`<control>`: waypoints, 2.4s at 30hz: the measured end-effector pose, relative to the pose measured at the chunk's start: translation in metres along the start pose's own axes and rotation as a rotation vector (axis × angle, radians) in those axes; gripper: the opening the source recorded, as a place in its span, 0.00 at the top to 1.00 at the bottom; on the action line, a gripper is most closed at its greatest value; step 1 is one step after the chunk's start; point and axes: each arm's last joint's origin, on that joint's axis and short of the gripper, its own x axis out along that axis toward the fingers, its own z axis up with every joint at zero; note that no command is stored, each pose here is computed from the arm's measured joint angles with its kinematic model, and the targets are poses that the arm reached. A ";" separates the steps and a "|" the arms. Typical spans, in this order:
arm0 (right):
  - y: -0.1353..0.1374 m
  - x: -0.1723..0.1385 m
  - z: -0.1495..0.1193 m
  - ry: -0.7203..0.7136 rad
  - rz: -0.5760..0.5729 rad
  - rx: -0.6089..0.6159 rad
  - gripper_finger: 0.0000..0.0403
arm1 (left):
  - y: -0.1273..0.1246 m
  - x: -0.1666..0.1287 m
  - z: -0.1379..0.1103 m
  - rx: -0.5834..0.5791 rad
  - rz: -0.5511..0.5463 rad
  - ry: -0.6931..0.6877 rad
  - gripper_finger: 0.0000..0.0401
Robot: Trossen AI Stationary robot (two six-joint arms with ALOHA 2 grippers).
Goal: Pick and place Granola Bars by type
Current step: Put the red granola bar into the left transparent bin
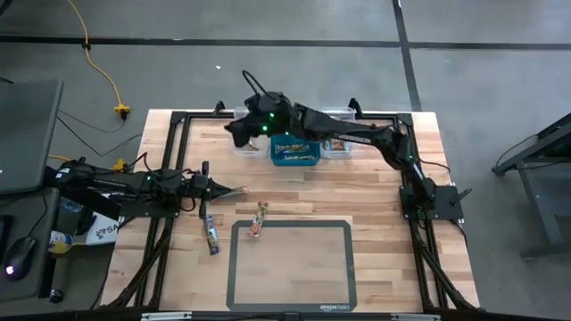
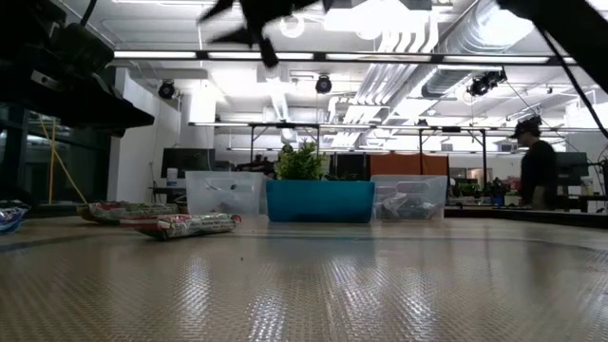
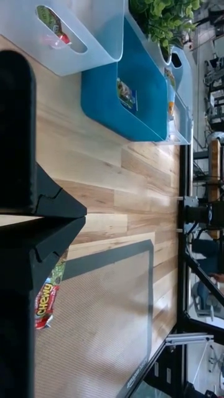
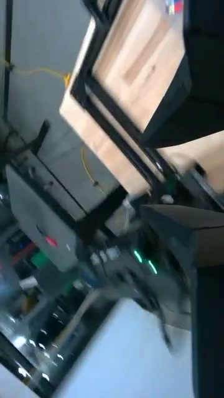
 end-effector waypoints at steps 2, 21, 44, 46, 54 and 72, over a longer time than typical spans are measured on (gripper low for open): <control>0.023 -0.014 -0.001 0.004 0.037 -0.040 0.66 | 0.000 0.000 0.000 0.000 0.000 0.001 1.00; 0.141 -0.157 -0.009 0.111 0.116 -0.410 0.88 | 0.000 0.000 0.000 0.001 -0.001 0.002 1.00; 0.134 -0.378 0.038 -0.015 0.054 -0.678 1.00 | 0.000 0.000 0.000 0.000 0.008 -0.003 1.00; 0.127 -0.393 0.036 -0.034 0.063 -0.691 1.00 | 0.000 0.000 0.000 0.000 0.008 -0.004 1.00; 0.067 -0.436 -0.005 -0.205 0.129 -0.628 1.00 | 0.000 0.000 0.000 -0.001 0.007 -0.005 1.00; -0.076 -0.442 -0.147 -0.584 0.171 -0.576 1.00 | 0.002 0.000 0.001 -0.002 0.057 -0.011 1.00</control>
